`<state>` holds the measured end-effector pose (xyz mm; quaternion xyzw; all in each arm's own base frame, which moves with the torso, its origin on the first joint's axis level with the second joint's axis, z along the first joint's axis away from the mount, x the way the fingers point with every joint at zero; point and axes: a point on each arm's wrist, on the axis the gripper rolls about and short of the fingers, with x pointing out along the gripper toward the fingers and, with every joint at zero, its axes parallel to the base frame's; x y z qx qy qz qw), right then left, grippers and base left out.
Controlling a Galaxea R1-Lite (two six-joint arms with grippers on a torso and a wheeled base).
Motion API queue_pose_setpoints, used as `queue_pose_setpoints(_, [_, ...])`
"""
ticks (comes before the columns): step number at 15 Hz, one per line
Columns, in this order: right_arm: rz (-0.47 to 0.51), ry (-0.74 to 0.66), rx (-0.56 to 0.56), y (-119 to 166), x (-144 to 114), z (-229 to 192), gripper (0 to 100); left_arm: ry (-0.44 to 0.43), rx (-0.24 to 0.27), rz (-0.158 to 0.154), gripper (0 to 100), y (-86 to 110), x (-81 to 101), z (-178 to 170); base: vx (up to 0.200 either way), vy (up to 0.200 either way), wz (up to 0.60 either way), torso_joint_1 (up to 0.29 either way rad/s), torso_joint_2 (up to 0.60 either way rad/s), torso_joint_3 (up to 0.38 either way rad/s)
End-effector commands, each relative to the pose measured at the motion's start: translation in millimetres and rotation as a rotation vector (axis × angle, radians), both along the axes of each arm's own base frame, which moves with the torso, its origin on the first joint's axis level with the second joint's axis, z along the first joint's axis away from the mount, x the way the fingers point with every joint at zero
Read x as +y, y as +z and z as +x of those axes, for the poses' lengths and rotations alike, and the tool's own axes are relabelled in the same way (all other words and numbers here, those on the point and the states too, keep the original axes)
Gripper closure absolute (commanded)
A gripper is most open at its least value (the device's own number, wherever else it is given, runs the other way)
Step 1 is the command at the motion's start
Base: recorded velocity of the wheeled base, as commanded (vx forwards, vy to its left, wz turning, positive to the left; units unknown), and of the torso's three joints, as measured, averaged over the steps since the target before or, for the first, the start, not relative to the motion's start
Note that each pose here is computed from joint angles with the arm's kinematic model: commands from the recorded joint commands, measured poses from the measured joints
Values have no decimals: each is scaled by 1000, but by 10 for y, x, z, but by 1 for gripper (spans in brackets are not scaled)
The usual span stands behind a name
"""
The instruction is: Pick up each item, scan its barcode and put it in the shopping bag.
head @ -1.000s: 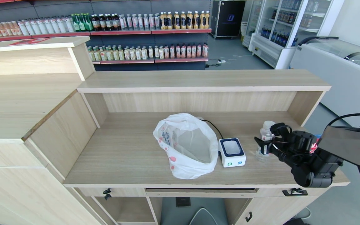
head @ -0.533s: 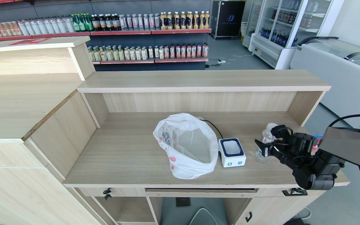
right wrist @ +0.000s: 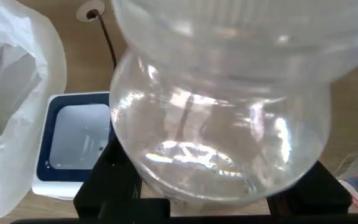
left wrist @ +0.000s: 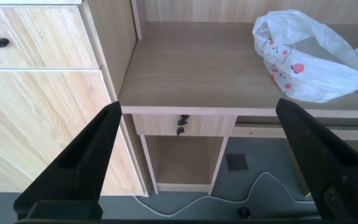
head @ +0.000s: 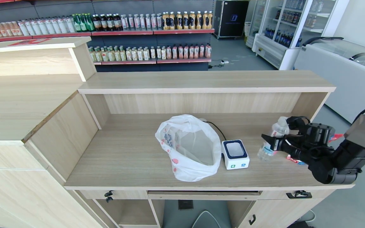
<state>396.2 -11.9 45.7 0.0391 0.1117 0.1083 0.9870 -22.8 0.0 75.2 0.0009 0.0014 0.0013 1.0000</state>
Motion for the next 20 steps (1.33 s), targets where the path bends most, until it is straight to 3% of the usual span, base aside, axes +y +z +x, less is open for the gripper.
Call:
queue_pose_setpoints(1, [133,84,-57,775,52,-372,100,1,0,0,0,-1,0,0,0,0,0,0,0,0])
queue_pose_setpoints(3, [266,233,-67,1274,78,-650,100,1,0,0,0,-1,0,0,0,0,0,0,0,0])
queue_pose_setpoints(6, [336,477,-82,1720,95,-1018,100,1,-1,0,0,1,0,0,0,0,0,0,0,0])
queue_pose_setpoints(9, [378,613,-72,1938,147,-1211,100,1,0,0,0,-1,0,0,0,0,0,0,0,0])
queue_pose_setpoints(12, [462,766,-21,2210,361,-1557,100,1,-1,0,0,1,0,0,0,0,0,0,0,0])
queue_pose_setpoints(20, [509,881,28,2508,553,-2262,100,1,0,0,0,-1,0,0,0,0,0,0,0,0])
